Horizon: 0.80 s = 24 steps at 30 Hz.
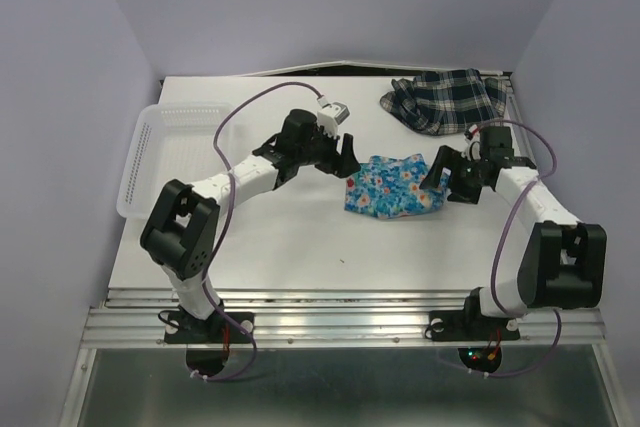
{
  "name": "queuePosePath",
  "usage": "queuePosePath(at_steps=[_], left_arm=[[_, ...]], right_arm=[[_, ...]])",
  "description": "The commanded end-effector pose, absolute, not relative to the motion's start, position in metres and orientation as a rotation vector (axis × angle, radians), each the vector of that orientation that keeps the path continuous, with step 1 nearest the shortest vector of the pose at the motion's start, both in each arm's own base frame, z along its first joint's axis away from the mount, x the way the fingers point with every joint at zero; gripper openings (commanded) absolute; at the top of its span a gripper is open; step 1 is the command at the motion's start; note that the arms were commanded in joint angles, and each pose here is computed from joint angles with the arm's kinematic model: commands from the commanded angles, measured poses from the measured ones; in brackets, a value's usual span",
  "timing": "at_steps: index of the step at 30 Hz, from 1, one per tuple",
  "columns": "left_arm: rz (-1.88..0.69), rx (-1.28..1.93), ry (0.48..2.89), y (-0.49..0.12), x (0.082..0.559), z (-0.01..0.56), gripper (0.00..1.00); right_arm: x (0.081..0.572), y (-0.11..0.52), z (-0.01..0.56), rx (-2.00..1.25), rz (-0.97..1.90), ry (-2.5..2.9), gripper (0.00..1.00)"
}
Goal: Fold and stack the skirts
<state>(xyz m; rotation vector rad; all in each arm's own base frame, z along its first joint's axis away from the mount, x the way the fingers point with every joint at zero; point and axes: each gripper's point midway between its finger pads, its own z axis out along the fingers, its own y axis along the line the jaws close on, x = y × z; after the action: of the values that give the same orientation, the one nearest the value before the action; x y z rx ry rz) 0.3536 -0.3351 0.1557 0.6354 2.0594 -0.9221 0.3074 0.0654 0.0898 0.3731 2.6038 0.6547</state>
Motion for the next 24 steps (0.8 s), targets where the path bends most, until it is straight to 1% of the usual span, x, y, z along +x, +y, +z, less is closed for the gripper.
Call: queuePosePath(at_steps=[1, 2, 4, 6, 8, 10, 11, 16, 20, 21, 22, 24], left_arm=[[-0.885, 0.61, 2.073, -0.334, 0.377, 0.153, 0.77], [-0.883, 0.602, 2.089, -0.333, 0.38, 0.149, 0.77], [-0.885, 0.591, 2.108, -0.333, 0.39, 0.14, 0.77], [-0.892, 0.576, 2.124, -0.333, 0.396, 0.134, 0.77], [-0.893, 0.561, 2.166, -0.334, 0.407, 0.12, 0.76], [-0.92, 0.514, 2.209, -0.335, 0.413, 0.107, 0.74], [-0.949, 0.5, 2.207, -0.335, 0.416, 0.106, 0.72], [-0.991, 0.467, 2.243, -0.337, 0.417, 0.086, 0.68], [-1.062, 0.426, 2.264, -0.343, 0.417, 0.076, 0.6], [-1.082, 0.421, 2.268, -0.344, 0.416, 0.073, 0.6], [-1.099, 0.417, 2.273, -0.345, 0.416, 0.069, 0.6], [-1.16, 0.411, 2.269, -0.351, 0.413, 0.068, 0.59]], right_arm=[[0.331, 0.053, 0.119, 0.144, 0.547, 2.51, 0.93], [0.344, 0.053, 0.128, 0.11, 0.553, 2.467, 0.91], [0.359, 0.059, 0.125, 0.077, 0.6, 2.436, 0.84], [0.379, 0.061, 0.13, 0.045, 0.62, 2.399, 0.8], [0.39, 0.069, 0.115, 0.025, 0.7, 2.439, 0.74], [0.406, 0.071, 0.118, 0.012, 0.727, 2.429, 0.72], [0.411, 0.071, 0.106, 0.019, 0.737, 2.454, 0.72], [0.429, 0.076, 0.091, -0.005, 0.729, 2.474, 0.72], [0.44, 0.08, 0.082, 0.013, 0.769, 2.468, 0.65], [0.442, 0.08, 0.079, 0.015, 0.774, 2.469, 0.64], [0.443, 0.081, 0.081, 0.006, 0.783, 2.459, 0.59], [0.445, 0.082, 0.083, -0.003, 0.791, 2.446, 0.56]])
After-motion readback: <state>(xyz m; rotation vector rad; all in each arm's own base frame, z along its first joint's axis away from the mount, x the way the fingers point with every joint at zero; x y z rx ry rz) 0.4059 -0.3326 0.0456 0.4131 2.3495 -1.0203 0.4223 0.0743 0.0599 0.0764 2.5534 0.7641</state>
